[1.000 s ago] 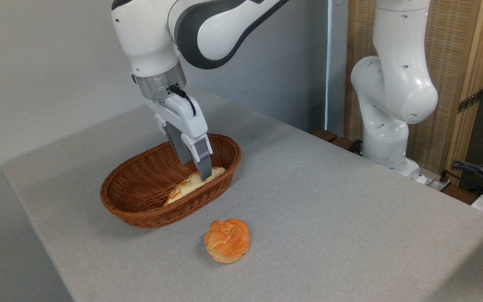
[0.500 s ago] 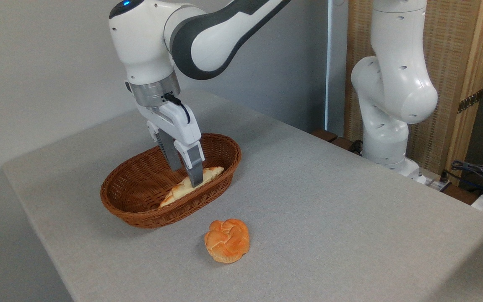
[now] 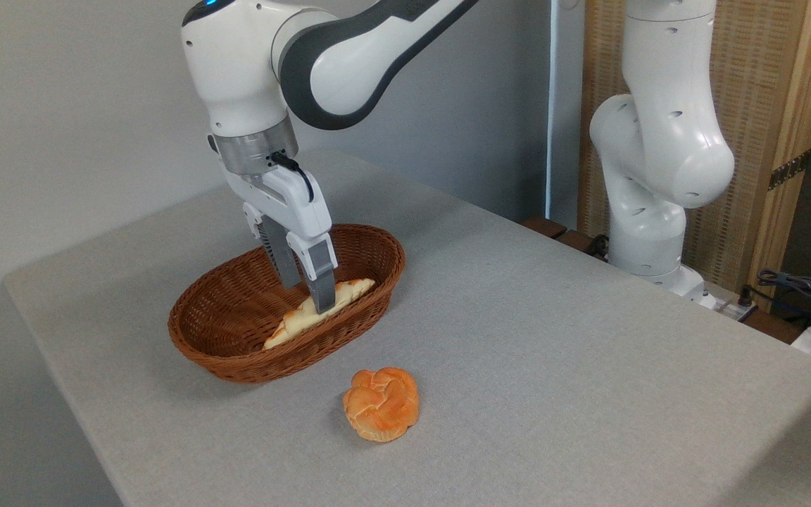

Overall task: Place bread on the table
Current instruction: 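Lower the gripper into the basket and close it on the braided bread, then lift the braided bread up out of the basket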

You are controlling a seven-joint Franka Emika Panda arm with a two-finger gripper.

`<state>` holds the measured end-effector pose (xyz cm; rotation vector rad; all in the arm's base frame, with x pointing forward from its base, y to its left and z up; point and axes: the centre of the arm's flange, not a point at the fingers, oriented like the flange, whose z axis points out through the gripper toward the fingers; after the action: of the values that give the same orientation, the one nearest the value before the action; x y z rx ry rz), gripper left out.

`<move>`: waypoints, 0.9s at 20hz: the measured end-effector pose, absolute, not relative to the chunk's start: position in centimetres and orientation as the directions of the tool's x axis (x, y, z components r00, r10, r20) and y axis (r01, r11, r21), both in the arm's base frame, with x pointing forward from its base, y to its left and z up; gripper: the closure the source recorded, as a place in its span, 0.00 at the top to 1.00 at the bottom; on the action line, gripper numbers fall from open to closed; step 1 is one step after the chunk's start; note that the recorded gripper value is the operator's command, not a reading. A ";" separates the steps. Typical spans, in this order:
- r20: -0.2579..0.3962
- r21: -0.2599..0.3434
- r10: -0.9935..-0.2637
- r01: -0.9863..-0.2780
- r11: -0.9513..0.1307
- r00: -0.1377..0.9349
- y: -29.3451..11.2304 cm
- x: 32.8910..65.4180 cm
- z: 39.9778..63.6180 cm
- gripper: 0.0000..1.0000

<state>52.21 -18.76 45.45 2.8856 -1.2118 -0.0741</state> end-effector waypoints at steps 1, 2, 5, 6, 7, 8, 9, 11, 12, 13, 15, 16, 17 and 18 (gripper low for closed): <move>-0.041 0.026 -0.715 -0.714 -0.699 0.698 -18.7 52.2 45.5 0.29; -0.041 0.025 -0.715 -0.714 -0.699 0.698 -18.7 52.2 45.5 0.28; -0.041 0.024 -0.715 -0.715 -0.699 0.698 -18.7 52.2 45.5 0.18; -0.042 0.024 -0.715 -0.715 -0.699 0.698 -18.7 52.2 45.5 0.13; -0.042 0.023 -0.715 -0.715 -0.699 0.698 -18.7 52.2 45.5 0.09; -0.042 0.023 -0.715 -0.715 -0.699 0.697 -18.7 52.2 45.5 0.04; -0.042 0.023 -0.716 -0.715 -0.698 0.697 -18.7 52.2 45.5 0.01; -0.042 0.023 -0.716 -0.715 -0.698 0.697 -18.7 52.2 45.5 0.00; -0.042 0.022 -0.716 -0.715 -0.698 0.697 -18.7 52.2 45.5 0.00; -0.042 0.022 -0.716 -0.715 -0.698 0.697 -18.7 52.2 45.5 0.00; -0.042 0.022 -0.716 -0.716 -0.698 0.697 -18.7 52.2 45.5 0.00; -0.042 0.022 -0.716 -0.716 -0.698 0.697 -18.7 52.2 45.5 0.00; -0.042 0.022 -0.716 -0.716 -0.698 0.697 -18.7 52.2 45.5 0.00; -0.042 0.022 -0.716 -0.716 -0.698 0.697 -18.7 52.2 45.5 0.00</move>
<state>52.22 -18.71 45.47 2.8903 -1.2188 -0.0744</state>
